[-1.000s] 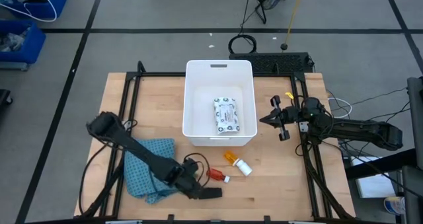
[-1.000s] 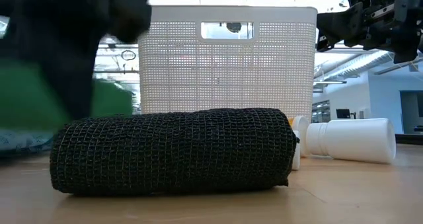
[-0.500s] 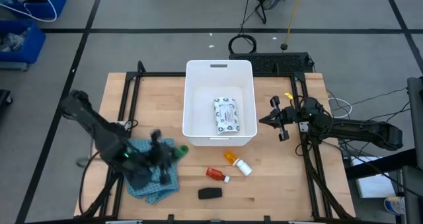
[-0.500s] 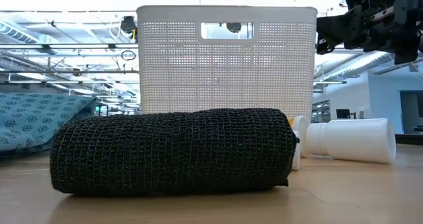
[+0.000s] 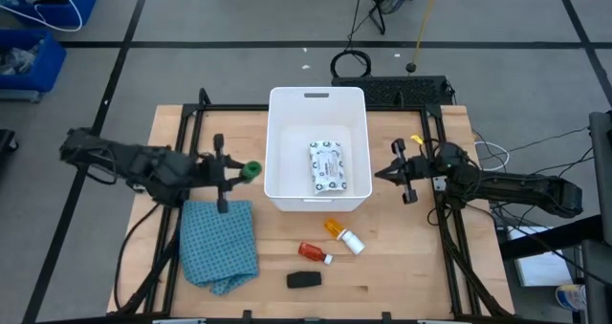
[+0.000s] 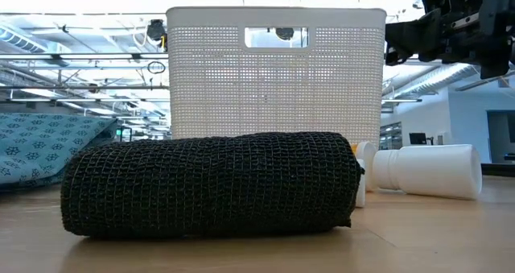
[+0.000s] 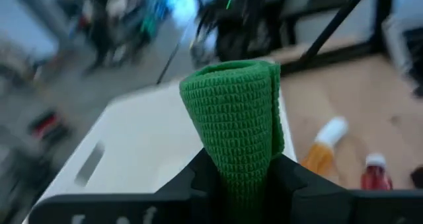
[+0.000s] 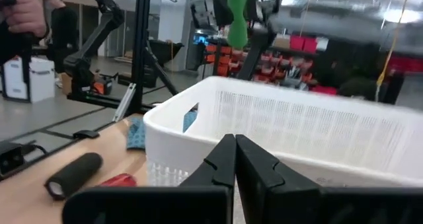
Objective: Pick & place medical supplies in basket/bin
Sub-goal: Put the green bandage into the white bin
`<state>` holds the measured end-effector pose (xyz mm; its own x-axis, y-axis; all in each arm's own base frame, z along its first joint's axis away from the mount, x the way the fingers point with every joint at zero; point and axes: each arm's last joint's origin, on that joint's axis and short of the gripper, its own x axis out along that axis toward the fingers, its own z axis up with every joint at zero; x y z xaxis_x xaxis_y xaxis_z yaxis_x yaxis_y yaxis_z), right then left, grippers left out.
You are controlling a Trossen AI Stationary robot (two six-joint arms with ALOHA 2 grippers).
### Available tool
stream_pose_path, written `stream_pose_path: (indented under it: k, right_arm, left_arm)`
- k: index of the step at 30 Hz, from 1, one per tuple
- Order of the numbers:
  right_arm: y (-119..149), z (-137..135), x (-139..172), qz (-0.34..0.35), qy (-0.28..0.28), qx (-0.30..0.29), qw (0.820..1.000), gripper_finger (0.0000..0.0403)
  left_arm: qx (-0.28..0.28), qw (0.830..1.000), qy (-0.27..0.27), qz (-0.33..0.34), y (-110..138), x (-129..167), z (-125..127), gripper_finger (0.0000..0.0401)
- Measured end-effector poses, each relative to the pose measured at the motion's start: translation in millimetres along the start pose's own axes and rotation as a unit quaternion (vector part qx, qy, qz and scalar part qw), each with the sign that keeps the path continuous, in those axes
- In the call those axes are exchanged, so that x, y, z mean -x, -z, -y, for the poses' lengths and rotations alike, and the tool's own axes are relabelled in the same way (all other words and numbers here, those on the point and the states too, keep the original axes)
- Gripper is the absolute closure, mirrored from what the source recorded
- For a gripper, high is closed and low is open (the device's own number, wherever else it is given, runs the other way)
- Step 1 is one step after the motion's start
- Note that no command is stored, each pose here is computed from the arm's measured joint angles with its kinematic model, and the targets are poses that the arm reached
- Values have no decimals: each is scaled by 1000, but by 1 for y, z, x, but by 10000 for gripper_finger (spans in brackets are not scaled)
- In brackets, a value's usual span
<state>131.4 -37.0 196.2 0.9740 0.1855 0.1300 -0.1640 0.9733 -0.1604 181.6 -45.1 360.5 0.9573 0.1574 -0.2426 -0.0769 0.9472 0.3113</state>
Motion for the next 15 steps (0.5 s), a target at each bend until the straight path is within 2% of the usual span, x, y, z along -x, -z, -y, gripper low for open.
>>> stream_pose_path:
  k: [4, 9, 15]
  right_arm:
    - [-5, 0, 0, 24, 3, 57, 998, 403]
    - [-6, 1, 0, 26, 5, 103, 994, 403]
    - [-3, 3, 2, 11, 13, 87, 996, 403]
  left_arm:
    - [1, 997, 18, 76, 38, -7, -8, 343]
    - [24, 991, -15, 132, 87, -10, -10, 345]
    - [62, 983, -73, 158, 134, -14, -13, 329]
